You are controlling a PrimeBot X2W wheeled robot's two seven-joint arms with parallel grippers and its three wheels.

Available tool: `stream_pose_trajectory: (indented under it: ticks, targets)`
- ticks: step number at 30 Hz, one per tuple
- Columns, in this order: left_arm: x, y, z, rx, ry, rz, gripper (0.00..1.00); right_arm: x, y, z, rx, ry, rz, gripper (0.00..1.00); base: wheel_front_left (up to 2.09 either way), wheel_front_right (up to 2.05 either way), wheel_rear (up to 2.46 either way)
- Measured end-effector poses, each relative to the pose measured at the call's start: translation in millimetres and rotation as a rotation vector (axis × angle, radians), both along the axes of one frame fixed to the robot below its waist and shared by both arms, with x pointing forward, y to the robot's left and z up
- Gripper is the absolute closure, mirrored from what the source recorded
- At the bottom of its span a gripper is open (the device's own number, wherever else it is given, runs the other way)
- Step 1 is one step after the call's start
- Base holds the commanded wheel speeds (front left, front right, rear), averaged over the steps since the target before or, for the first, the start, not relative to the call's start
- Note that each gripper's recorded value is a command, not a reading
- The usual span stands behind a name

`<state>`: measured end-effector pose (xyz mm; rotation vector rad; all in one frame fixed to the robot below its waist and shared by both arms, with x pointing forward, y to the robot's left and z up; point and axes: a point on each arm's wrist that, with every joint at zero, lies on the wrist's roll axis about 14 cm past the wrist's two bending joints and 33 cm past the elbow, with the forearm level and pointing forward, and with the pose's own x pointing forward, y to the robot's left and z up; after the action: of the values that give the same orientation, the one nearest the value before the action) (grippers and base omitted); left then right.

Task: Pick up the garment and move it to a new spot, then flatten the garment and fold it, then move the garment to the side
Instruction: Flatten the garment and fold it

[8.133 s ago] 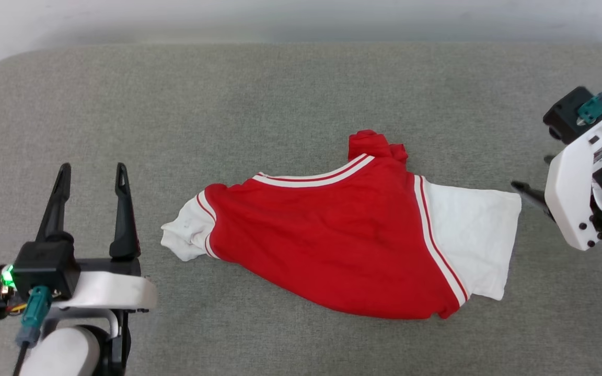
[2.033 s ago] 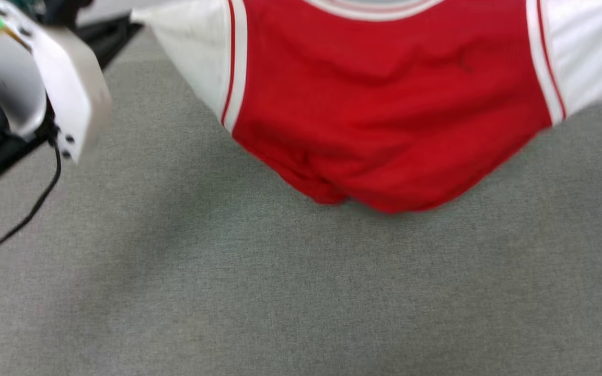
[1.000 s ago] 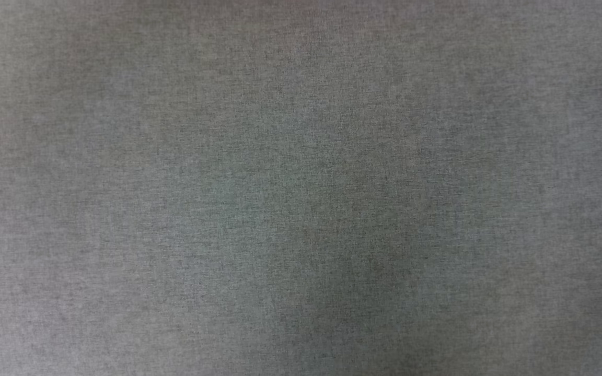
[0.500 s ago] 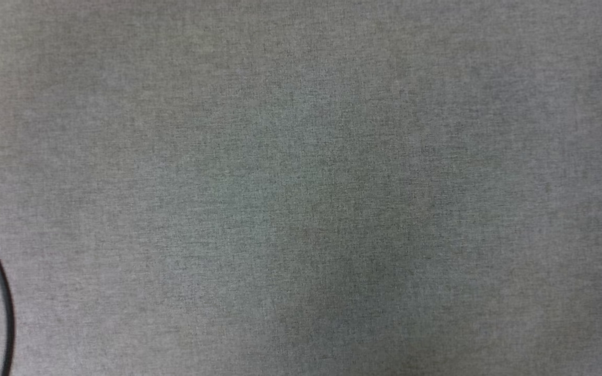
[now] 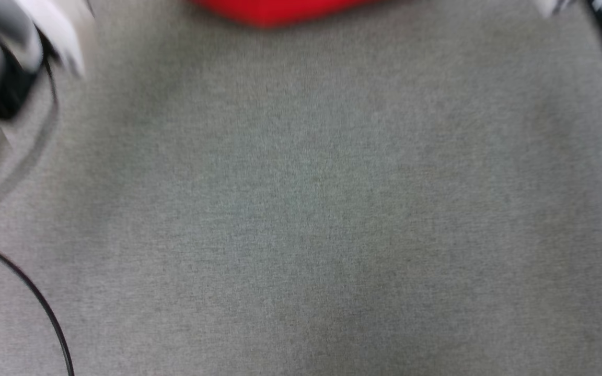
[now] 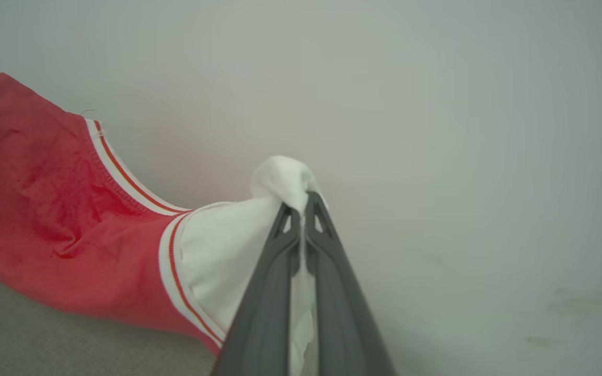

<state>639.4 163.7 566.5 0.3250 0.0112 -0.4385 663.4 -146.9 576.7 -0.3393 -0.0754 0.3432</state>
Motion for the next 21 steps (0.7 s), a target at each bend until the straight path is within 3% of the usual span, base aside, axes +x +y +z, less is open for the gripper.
stream_pose_trajectory:
  ticks: [9,21]
  targets:
    - [-99.2,7.9,-66.1,-0.055,0.177,0.036,1.0,-85.2,-7.4,-62.9,0.029,0.174,0.023,1.0,0.0,0.0,0.0]
    - [-225.5,28.4,-127.6,-0.11,0.403,0.147,1.0,-208.7,-51.7,-132.7,0.02,0.391,-0.012,1.0,0.0,0.0,0.0]
